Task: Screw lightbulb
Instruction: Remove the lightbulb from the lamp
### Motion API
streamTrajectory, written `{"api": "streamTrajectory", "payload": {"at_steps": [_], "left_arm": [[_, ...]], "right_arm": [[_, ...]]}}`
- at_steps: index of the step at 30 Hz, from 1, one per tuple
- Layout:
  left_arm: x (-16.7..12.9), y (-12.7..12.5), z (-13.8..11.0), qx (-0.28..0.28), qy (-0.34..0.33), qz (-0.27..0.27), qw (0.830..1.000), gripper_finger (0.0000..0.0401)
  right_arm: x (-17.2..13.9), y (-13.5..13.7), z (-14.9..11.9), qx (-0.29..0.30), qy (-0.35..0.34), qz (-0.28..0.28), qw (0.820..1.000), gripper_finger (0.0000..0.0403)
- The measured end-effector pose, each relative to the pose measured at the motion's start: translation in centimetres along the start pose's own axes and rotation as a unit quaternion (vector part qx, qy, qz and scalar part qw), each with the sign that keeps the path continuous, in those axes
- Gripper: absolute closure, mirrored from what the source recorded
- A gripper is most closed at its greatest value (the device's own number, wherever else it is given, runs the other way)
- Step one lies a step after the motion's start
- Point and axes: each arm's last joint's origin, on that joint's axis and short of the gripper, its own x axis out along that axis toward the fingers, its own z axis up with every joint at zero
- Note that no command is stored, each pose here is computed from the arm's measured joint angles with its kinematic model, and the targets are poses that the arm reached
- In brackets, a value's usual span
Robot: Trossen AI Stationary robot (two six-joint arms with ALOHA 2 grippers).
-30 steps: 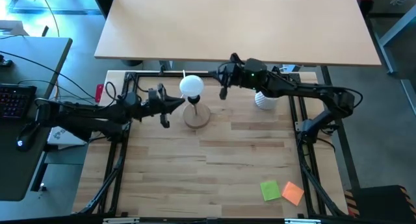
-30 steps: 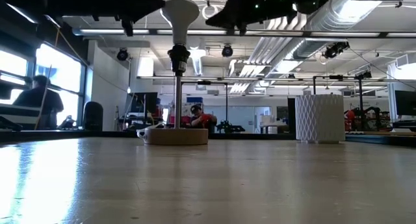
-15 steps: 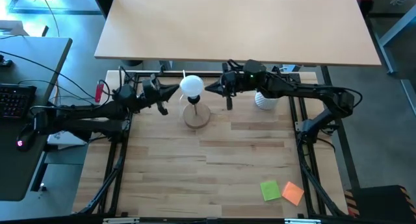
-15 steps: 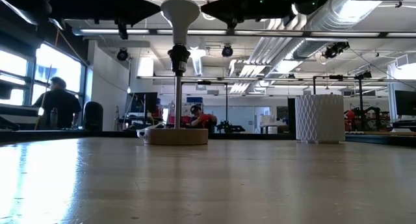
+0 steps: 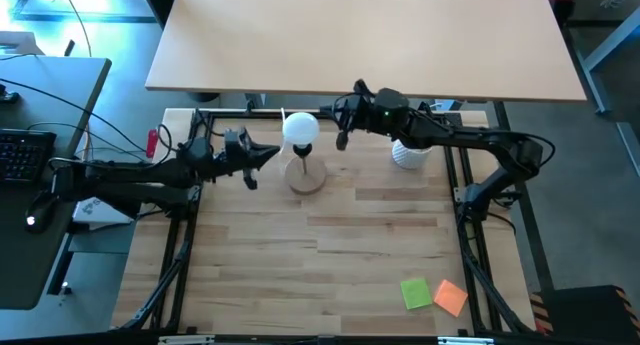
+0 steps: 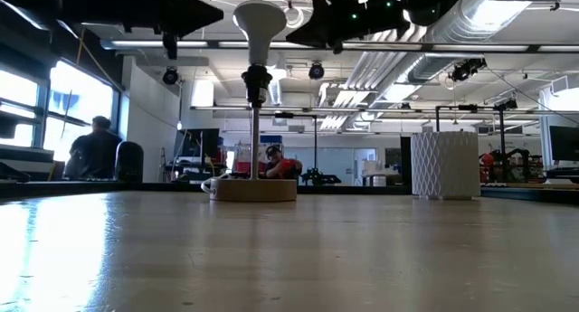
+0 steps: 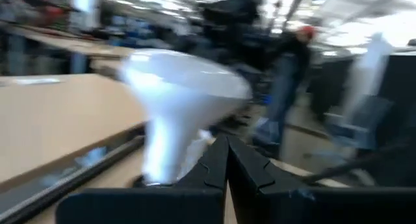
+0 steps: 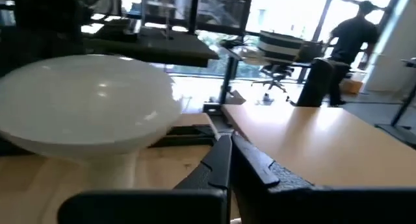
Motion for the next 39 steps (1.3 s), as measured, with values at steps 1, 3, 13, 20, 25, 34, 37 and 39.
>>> {"api": "streamTrajectory", "payload": {"at_steps": [1, 3, 13, 20, 25, 34, 37, 39], "left_arm": [[-0.1, 0.1, 0.0, 0.004, 0.001, 0.019, 1.0, 0.0401], [-0.3, 0.5, 0.0, 0.01, 0.004, 0.057, 0.998, 0.0401], [0.0, 2.9, 0.9, 0.026, -0.039, 0.117, 0.992, 0.0401], [1.3, 3.2, 0.8, -0.013, -0.06, 0.023, 0.998, 0.0401], [2.0, 1.7, 0.3, -0.036, -0.052, -0.104, 0.993, 0.0401], [1.4, 1.2, -0.4, -0.029, -0.008, -0.047, 0.998, 0.0401], [1.1, 2.1, -0.6, -0.012, 0.007, 0.038, 0.999, 0.0401], [1.0, 2.7, -0.3, 0.002, -0.003, 0.074, 0.997, 0.0401]], "right_arm": [[-0.1, 0.2, 0.1, -0.002, 0.002, 0.01, 1.0, 0.0401], [-0.5, 0.6, 0.7, -0.009, -0.004, 0.032, 0.999, 0.0401], [-2.0, 3.3, 2.5, -0.021, -0.039, 0.171, 0.984, 0.0401], [-1.0, 2.8, 1.4, -0.021, -0.019, 0.129, 0.991, 0.0401], [-0.8, 1.2, 0.8, -0.027, 0.01, 0.016, 0.999, 0.0401], [-1.6, 0.7, 1.3, -0.04, 0.027, -0.016, 0.999, 0.0401], [-2.4, 2.0, 2.2, -0.046, 0.02, 0.034, 0.998, 0.0401], [-2.9, 2.9, 2.5, -0.051, 0.017, 0.088, 0.995, 0.0401]]}}
